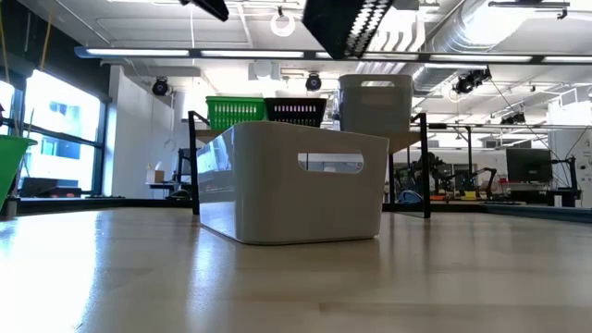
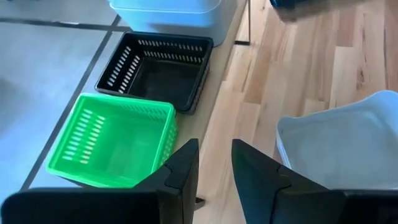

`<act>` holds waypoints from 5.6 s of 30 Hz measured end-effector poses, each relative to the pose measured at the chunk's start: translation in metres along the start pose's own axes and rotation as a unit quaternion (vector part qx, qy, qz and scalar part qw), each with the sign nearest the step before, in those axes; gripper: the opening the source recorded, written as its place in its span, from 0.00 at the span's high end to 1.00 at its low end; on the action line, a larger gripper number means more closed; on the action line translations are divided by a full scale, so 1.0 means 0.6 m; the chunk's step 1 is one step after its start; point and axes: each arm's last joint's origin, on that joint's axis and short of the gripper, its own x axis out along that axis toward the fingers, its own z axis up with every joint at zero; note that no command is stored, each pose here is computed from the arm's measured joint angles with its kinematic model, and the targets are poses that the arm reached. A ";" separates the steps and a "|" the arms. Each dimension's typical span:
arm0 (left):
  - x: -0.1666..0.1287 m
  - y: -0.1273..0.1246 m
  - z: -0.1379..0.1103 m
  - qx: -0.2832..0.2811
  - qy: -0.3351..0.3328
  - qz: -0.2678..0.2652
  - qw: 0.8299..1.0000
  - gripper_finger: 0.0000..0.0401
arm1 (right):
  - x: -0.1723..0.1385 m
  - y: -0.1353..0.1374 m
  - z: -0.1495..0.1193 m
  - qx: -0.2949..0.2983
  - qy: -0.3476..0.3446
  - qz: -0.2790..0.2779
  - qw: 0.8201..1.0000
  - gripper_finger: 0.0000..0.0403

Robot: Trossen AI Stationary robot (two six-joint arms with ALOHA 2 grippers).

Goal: Stack baskets on shelf by color
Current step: Stack the black bin on top of the black bins on the shelf, then stack the green bin on top of the green bins on the shelf

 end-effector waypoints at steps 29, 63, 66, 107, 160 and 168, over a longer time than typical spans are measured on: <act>0.004 0.012 -0.001 -0.050 0.004 0.011 0.999 0.79 | 0.003 -0.200 0.139 -0.153 0.012 -0.192 0.969 1.00; 0.005 0.012 -0.001 -0.054 0.004 0.010 0.998 0.79 | 0.173 -0.242 0.123 -0.115 0.218 -0.167 0.955 1.00; 0.005 0.012 -0.001 -0.054 0.005 0.009 0.998 0.79 | 0.180 -0.248 0.117 -0.112 0.232 -0.166 0.952 1.00; 0.005 0.012 -0.001 -0.045 0.005 0.009 0.999 0.79 | 0.194 -0.259 0.108 -0.135 0.268 -0.181 0.937 0.76; -0.007 -0.023 -0.027 -0.060 0.082 -0.039 0.994 0.79 | 0.176 -0.229 0.137 -0.056 0.249 -0.159 0.954 0.76; -0.019 -0.069 -0.043 -0.038 0.101 -0.071 0.992 0.79 | 0.162 -0.182 0.138 -0.046 0.266 -0.110 0.956 0.76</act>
